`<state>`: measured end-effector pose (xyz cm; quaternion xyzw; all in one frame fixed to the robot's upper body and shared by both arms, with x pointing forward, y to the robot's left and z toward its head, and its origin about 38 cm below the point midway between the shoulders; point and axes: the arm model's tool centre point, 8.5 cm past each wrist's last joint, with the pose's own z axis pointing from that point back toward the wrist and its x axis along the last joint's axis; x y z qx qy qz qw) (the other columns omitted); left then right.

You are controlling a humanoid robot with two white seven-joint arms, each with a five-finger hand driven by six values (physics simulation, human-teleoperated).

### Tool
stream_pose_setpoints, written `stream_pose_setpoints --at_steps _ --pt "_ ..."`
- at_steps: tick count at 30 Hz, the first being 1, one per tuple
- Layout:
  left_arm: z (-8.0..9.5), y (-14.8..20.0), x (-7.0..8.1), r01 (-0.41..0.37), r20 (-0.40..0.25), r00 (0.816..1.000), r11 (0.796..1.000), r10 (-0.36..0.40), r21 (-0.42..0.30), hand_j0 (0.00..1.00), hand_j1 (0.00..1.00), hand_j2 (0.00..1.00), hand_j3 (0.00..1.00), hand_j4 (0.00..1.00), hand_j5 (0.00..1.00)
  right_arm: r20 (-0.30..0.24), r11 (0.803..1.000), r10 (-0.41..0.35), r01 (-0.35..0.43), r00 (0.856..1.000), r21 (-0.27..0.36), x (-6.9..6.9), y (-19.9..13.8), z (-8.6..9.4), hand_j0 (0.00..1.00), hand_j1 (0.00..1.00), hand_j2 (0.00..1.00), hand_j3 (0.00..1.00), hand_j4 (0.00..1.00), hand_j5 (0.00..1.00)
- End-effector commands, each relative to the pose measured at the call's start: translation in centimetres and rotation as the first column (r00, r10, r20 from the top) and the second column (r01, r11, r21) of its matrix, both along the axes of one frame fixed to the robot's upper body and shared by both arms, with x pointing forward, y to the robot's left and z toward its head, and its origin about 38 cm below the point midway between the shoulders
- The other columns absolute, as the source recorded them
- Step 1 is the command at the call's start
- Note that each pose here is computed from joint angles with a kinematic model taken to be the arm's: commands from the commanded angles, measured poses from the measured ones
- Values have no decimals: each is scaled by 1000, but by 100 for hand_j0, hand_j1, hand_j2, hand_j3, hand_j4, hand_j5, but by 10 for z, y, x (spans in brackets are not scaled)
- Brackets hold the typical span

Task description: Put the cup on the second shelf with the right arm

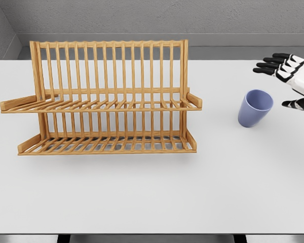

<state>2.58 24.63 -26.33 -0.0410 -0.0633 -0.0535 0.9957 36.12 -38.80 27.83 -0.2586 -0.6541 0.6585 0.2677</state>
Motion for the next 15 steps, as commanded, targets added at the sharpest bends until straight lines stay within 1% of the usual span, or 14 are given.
stream_pose_setpoints --at_steps 1,3,4,5,6,7,8,9,10,11,12,13,14,15 --pt "0 0 0 0 1 1000 1000 0 0 100 100 100 100 100 100 -1 1000 -1 1 1000 5 0 0 1 100 100 100 100 100 100" --pt "0 0 -1 0 -1 1000 1000 0 0 100 100 100 100 100 100 5 1000 -11 11 1000 16 0 -5 4 100 100 100 100 100 100" --pt "0 0 0 0 1 1000 1000 0 0 100 100 100 100 100 100 -1 999 -36 36 999 33 2 -13 5 100 100 100 100 100 100" --pt "0 0 0 0 -1 1000 1000 0 0 100 100 100 100 100 100 -14 998 -40 41 999 44 1 -15 4 100 100 100 100 100 100" --pt "0 0 0 0 1 1000 1000 0 0 100 100 100 100 100 100 -22 999 -49 49 999 3 -1 -22 9 100 100 100 100 100 100" --pt "0 0 0 0 1 1000 1000 0 0 100 100 100 100 100 100 -41 999 -51 51 998 -11 -2 -23 4 100 100 100 100 100 100" --pt "0 0 0 0 1 1000 1000 0 0 100 100 100 100 100 100 -85 997 -56 50 995 -64 -1 -24 1 100 100 100 100 100 100" --pt "0 0 0 0 -1 1000 1000 0 0 100 100 100 100 100 100 -179 985 -70 39 981 -169 -1 -26 -7 100 100 100 100 100 100" --pt "0 0 -1 -1 -2 1000 1000 1 0 100 100 100 100 100 100 -224 970 -84 27 971 -243 -1 -27 -5 100 100 100 100 100 100" --pt "0 0 -1 0 -1 1000 1000 0 0 100 100 100 100 100 100 -272 956 -104 20 957 -293 1 -30 -10 100 100 100 100 100 100" --pt "0 0 0 0 1 1000 1000 0 0 100 100 100 100 100 100 -291 956 -138 51 947 -288 7 -39 -15 100 100 100 100 100 100" --pt "0 0 0 0 1 1000 1000 0 0 100 100 100 100 100 100 -298 955 -179 93 938 -280 13 -53 -18 100 100 100 100 100 100" --pt "0 0 0 0 -1 1000 1000 0 0 100 100 100 100 100 100 -306 957 -195 113 932 -266 18 -57 -22 100 100 100 100 100 100" --pt "0 0 0 0 1 1000 1000 0 0 100 100 100 100 100 100 -302 959 -197 120 933 -257 28 -56 -21 100 100 100 100 100 100"
